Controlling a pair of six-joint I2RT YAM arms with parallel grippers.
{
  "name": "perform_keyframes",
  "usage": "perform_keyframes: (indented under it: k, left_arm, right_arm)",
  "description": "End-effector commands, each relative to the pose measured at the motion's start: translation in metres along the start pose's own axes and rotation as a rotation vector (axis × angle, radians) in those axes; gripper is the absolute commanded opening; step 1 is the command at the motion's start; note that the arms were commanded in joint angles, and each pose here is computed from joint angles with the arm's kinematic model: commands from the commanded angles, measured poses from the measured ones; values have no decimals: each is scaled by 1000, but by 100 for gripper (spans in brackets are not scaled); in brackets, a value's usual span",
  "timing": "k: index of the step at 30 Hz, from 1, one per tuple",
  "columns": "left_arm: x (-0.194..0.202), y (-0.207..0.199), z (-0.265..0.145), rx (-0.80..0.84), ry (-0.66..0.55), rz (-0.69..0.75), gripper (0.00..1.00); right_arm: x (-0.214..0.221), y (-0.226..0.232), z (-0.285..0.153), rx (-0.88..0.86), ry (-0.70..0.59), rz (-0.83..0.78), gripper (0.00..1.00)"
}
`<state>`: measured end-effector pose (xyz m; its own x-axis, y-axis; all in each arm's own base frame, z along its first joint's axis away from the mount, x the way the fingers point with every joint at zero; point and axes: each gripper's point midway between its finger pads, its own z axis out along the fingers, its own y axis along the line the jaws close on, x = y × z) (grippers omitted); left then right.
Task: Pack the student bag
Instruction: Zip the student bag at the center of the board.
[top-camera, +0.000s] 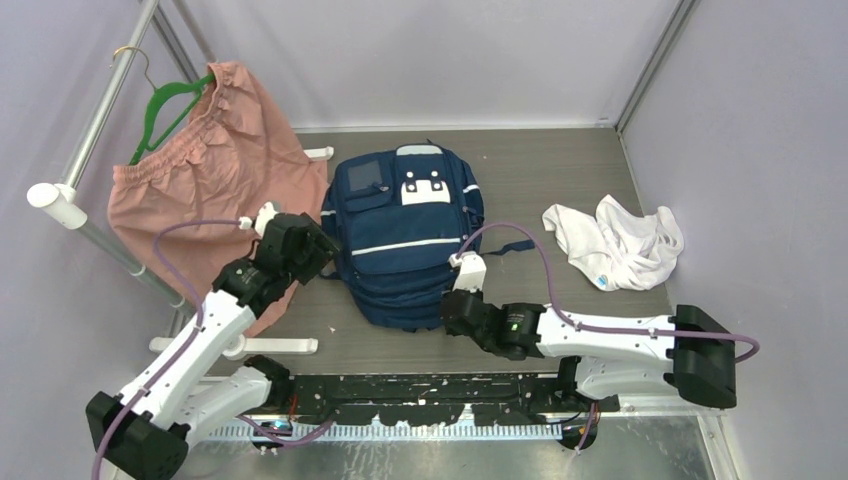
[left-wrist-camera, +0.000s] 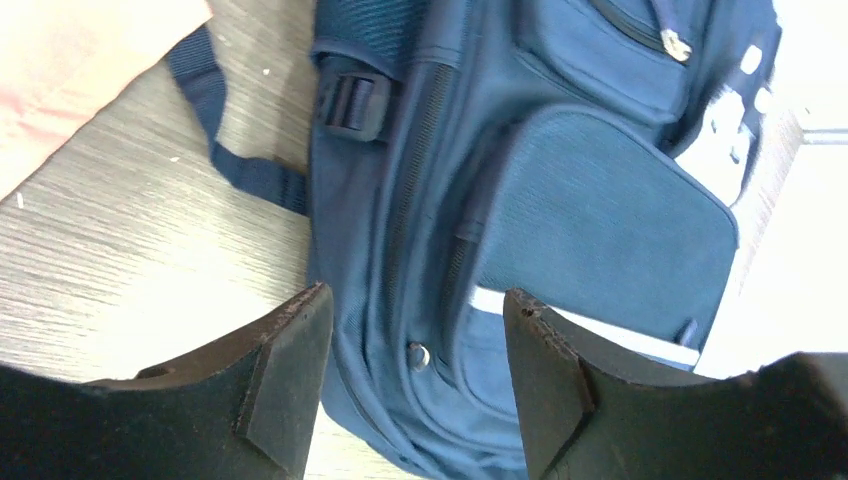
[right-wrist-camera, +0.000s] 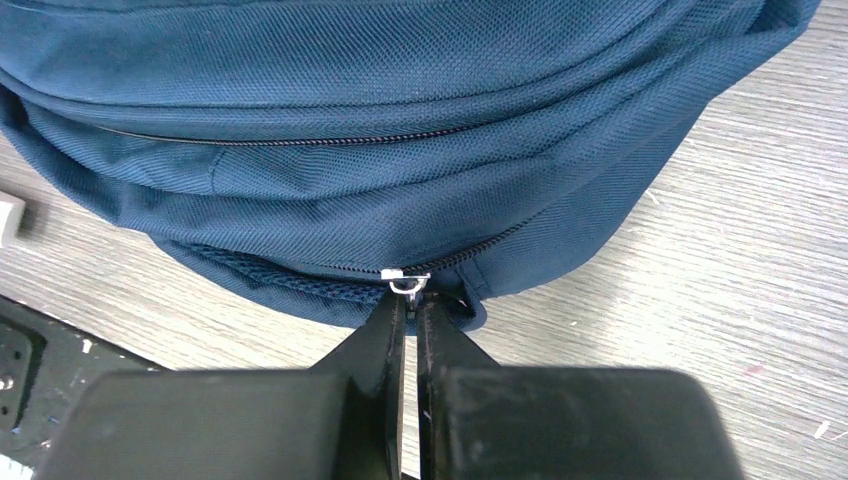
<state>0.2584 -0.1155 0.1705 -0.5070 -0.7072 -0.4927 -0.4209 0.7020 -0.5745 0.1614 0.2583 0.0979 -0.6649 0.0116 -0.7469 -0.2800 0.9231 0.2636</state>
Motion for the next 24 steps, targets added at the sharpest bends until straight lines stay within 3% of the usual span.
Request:
perform_keyframes:
  k: [1, 6, 12, 24]
  left_arm:
    - [-2, -14, -35, 44, -50, 139, 64]
    - [42, -30, -62, 123, -5, 190, 57]
    - [123, -35, -52, 148, 130, 60, 55]
    - [144, -37, -28, 93, 73, -58, 57]
  right_arm:
    - [-15, 15, 5, -21, -36, 2, 1]
    - [-14, 25, 11, -41, -29, 7, 1]
    - [-14, 27, 13, -44, -27, 9, 1]
    - [-14, 15, 3, -39, -41, 32, 1]
